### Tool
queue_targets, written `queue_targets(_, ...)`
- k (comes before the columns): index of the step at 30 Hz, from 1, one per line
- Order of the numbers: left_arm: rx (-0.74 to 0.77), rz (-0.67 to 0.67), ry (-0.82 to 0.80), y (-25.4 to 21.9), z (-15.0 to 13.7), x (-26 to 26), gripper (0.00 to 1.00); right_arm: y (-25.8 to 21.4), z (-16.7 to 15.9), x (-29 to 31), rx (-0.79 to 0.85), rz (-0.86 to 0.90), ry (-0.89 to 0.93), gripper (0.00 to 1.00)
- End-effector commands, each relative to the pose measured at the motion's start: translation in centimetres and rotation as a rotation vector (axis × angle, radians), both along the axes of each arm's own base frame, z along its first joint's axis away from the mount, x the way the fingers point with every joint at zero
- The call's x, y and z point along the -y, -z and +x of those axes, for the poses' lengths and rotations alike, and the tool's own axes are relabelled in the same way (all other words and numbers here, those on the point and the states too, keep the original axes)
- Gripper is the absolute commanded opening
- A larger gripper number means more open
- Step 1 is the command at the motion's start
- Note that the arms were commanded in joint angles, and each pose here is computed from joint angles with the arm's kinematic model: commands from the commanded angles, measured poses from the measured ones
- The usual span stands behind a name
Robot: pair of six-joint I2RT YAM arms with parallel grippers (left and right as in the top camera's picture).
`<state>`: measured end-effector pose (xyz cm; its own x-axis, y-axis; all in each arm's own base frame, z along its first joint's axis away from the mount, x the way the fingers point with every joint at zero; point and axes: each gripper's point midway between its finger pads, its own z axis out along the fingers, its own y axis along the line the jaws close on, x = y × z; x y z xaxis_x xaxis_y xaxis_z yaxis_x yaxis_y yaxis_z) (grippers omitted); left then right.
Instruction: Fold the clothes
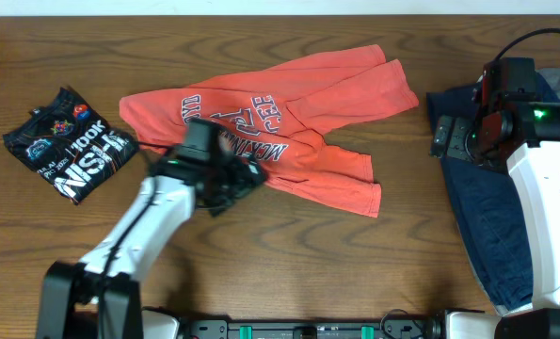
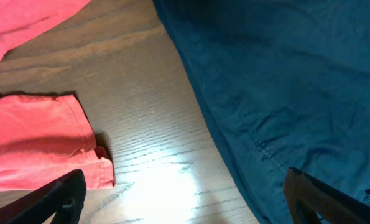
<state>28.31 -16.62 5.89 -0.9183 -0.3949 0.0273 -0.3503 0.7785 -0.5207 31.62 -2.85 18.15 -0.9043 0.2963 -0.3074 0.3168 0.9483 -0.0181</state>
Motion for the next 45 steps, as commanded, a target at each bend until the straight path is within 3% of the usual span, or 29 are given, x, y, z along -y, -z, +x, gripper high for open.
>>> queue_targets(1, -0.088, -0.020, -0.025, 1.8, -1.4, 2.8, 0.98, -0.5, 0.0, 0.1, 0.013, 0.004, 0.007, 0.99)
queue_targets(10, -0.171, -0.081, -0.068, 5.8, -2.3, 9.7, 1.00, -0.5, -0.1, 0.1, 0.009, 0.004, 0.007, 0.99)
queue_targets(15, -0.101, -0.076, -0.068, 7.6, -1.3, 11.6, 0.94, -0.5, -0.2, 0.1, 0.005, 0.004, 0.007, 0.99)
queue_targets(18, -0.092, -0.039, -0.075, 8.7, -1.3, 11.3, 0.82, -0.5, -0.2, 0.1, 0.005, 0.004, 0.007, 0.99)
queue_targets(22, -0.100, 0.055, -0.105, 9.8, -1.6, 9.6, 0.54, -0.5, -0.3, 0.1, 0.002, 0.004, 0.007, 0.99)
queue_targets(25, -0.088, 0.130, -0.105, 10.4, -1.8, 8.2, 0.38, -0.4, -0.3, 0.1, 0.002, 0.004, 0.007, 0.99)
queue_targets(27, -0.081, 0.168, -0.102, 10.7, -1.8, 7.5, 0.33, -0.4, -0.3, 0.1, 0.002, 0.004, 0.007, 0.99)
queue_targets(31, -0.059, 0.188, -0.089, 10.8, -1.6, 7.2, 0.33, -0.4, -0.3, 0.1, 0.001, 0.004, 0.007, 0.99)
queue_targets(33, -0.055, 0.184, -0.090, 10.7, -1.5, 7.2, 0.43, -0.4, -0.3, 0.1, 0.001, 0.004, 0.008, 0.99)
queue_targets(38, -0.015, 0.216, -0.132, 10.7, -0.6, 6.7, 0.48, -0.4, -0.5, 0.1, -0.006, 0.005, 0.007, 0.99)
queue_targets(45, 0.036, 0.245, -0.158, 10.6, 0.4, 6.2, 0.48, -0.3, -0.6, 0.1, -0.013, 0.005, 0.007, 0.99)
